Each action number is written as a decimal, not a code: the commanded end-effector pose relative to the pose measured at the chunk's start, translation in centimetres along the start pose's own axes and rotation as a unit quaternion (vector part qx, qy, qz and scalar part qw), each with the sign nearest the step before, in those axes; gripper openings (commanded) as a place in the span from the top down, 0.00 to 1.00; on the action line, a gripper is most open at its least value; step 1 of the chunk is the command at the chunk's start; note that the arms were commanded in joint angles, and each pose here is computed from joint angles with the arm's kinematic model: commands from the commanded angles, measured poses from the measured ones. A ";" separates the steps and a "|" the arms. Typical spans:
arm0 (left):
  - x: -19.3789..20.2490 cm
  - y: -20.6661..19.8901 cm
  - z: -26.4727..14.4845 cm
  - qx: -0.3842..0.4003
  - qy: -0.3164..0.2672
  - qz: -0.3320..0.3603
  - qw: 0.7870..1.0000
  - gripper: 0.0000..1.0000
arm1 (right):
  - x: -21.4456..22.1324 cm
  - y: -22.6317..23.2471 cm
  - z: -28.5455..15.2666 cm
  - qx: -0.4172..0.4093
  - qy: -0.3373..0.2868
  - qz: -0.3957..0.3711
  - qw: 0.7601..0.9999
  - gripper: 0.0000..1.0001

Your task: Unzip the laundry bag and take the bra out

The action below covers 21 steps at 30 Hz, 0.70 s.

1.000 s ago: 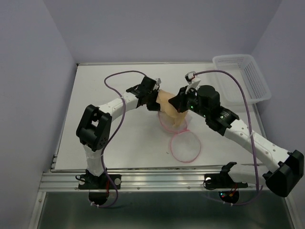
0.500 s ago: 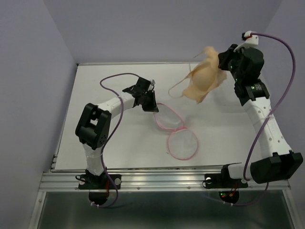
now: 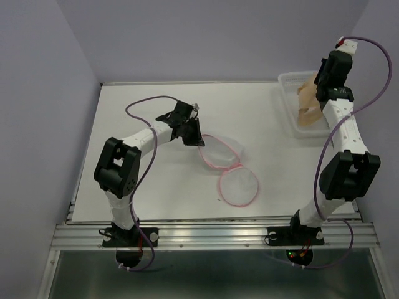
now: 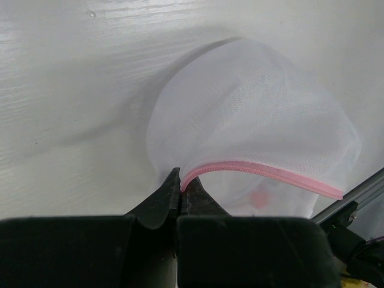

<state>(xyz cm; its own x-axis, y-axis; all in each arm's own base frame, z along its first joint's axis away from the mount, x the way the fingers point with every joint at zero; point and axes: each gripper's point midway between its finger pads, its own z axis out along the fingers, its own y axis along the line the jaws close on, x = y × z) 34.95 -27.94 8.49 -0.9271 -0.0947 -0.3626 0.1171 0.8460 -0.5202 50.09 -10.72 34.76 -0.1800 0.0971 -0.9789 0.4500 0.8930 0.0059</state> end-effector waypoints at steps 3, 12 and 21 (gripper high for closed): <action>-1.8 -0.4 -2.4 -0.014 -0.040 -0.017 0.999 1.00 | 2.8 -3.1 3.4 0.045 0.033 -0.025 0.998 0.64; -5.0 -1.9 -6.9 -0.022 -0.108 0.005 0.994 0.01 | 0.7 -0.5 -1.1 -0.063 0.032 -0.011 0.997 0.00; -7.1 -2.5 -15.4 -0.056 -0.208 0.006 0.976 0.01 | 6.4 -2.0 -8.6 -0.042 0.118 0.105 0.987 0.00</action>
<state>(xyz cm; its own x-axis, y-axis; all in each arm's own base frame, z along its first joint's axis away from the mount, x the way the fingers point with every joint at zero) 36.36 -24.42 21.00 -0.7698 -0.2227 -0.5982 0.1237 0.8673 -0.4821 43.48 -10.11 32.59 -0.2640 0.2302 -0.9366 0.4117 0.9051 0.1064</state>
